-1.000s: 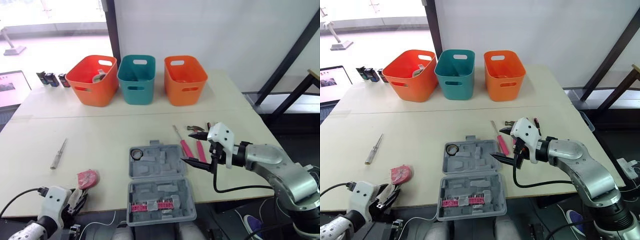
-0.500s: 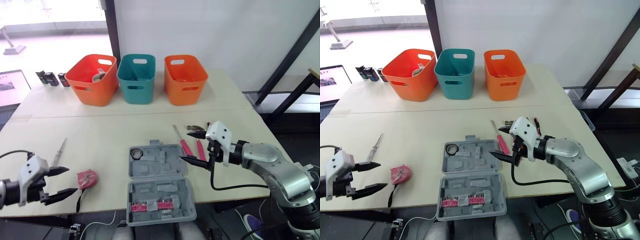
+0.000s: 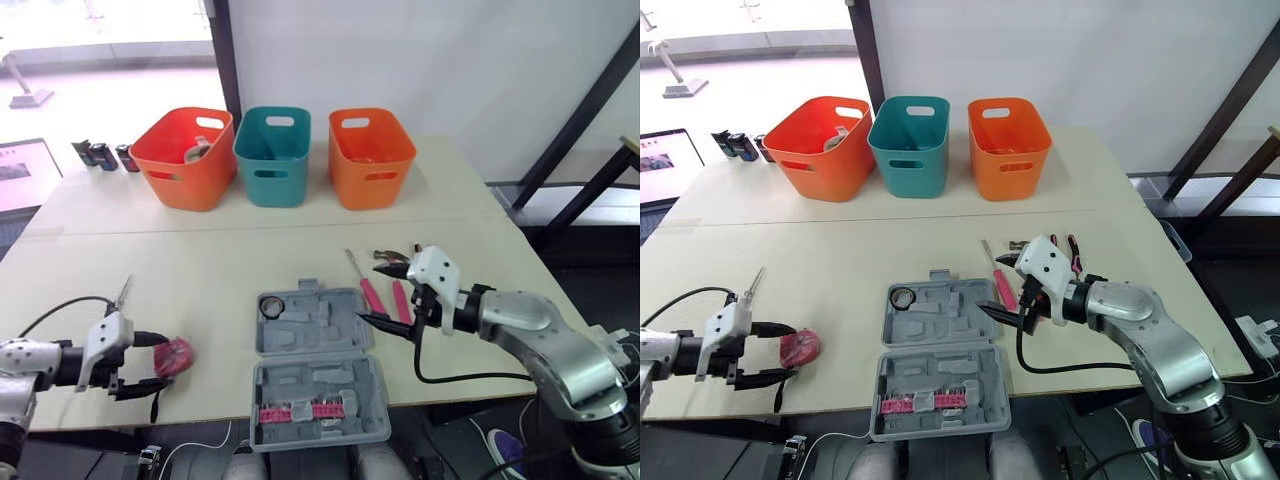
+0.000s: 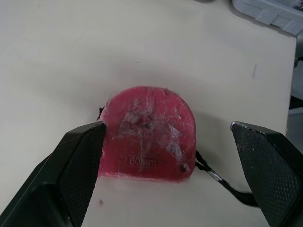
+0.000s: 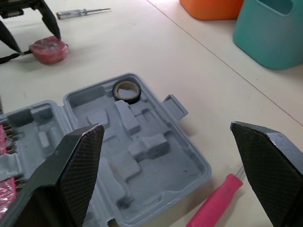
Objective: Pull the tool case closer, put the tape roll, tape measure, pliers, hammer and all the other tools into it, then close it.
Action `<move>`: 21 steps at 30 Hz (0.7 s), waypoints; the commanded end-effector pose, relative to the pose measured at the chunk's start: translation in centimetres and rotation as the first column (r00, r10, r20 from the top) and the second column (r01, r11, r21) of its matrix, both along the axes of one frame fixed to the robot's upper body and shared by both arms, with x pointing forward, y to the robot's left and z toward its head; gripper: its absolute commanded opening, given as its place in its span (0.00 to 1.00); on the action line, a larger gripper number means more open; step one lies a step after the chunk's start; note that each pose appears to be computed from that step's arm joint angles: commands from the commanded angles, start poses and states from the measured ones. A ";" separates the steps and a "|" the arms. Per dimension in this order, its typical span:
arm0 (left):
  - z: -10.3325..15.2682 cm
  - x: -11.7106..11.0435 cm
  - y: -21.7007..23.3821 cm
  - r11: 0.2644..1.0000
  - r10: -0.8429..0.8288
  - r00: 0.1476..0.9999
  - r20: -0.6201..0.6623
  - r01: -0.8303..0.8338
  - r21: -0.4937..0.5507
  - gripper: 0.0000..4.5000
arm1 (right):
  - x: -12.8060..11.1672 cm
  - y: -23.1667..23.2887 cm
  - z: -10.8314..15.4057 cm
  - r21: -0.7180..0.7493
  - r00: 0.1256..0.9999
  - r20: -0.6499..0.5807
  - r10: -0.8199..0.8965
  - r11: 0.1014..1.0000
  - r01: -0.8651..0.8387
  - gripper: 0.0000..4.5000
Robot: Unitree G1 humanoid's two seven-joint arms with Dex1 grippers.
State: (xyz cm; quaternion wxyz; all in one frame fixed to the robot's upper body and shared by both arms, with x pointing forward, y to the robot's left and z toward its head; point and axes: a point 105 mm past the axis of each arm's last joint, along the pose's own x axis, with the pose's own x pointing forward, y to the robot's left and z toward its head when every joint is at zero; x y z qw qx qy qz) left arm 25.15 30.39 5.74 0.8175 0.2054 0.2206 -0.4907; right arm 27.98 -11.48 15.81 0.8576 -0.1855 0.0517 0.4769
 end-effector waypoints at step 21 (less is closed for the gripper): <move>-0.8 0.5 0.5 0.999 -0.008 0.998 0.057 0.005 0.041 0.65 | -0.4 -0.3 1.5 -0.001 0.999 0.044 -0.009 1.000 0.009 1.00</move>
